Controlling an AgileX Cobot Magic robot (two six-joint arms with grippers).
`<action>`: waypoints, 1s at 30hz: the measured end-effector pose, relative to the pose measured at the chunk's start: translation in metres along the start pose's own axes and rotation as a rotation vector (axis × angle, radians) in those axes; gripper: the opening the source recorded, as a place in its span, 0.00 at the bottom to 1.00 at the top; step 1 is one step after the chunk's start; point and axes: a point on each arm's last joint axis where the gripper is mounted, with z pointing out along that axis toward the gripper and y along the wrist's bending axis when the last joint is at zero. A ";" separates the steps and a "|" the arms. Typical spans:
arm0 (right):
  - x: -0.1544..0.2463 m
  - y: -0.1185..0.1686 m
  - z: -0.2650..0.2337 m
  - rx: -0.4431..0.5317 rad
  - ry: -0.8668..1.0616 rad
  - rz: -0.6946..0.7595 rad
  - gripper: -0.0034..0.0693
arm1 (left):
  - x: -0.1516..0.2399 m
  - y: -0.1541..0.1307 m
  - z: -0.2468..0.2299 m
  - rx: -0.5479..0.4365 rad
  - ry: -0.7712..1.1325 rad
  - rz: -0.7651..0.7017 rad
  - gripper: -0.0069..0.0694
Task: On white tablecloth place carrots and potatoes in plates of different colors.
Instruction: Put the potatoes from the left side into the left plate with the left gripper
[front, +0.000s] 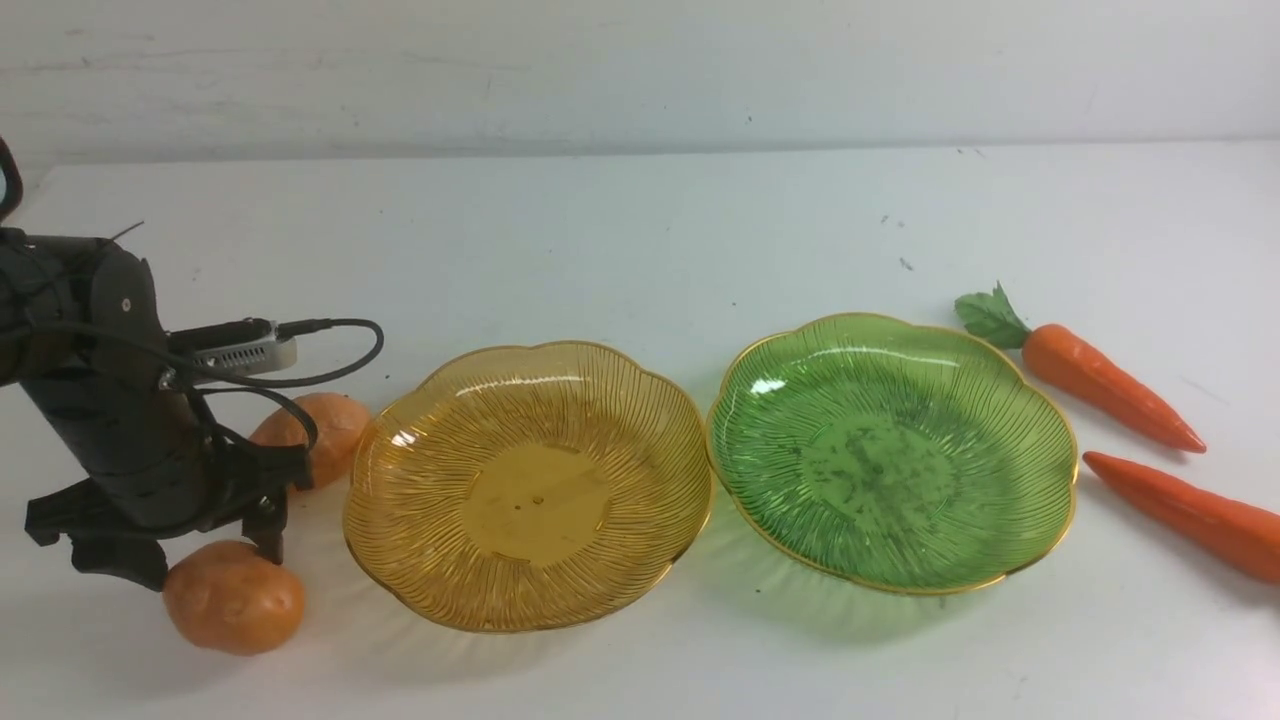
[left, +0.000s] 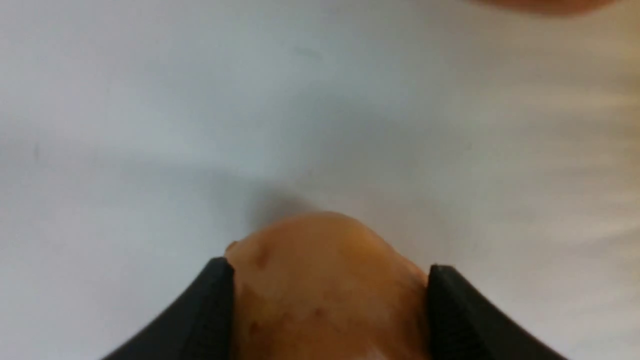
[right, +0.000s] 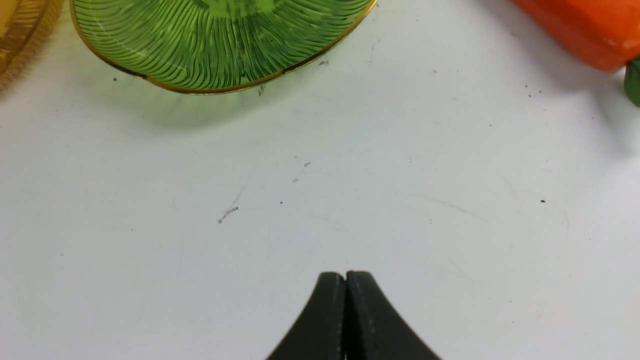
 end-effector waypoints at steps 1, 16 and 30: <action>0.000 0.000 0.000 0.000 0.000 -0.001 0.03 | 0.004 0.002 -0.004 -0.015 0.039 0.014 0.60; 0.000 0.000 0.000 0.000 0.000 0.000 0.03 | 0.014 -0.117 -0.071 0.351 -0.333 0.457 0.60; 0.000 0.000 0.000 0.000 -0.002 -0.001 0.03 | 0.000 -0.135 -0.029 0.329 -0.322 0.466 0.96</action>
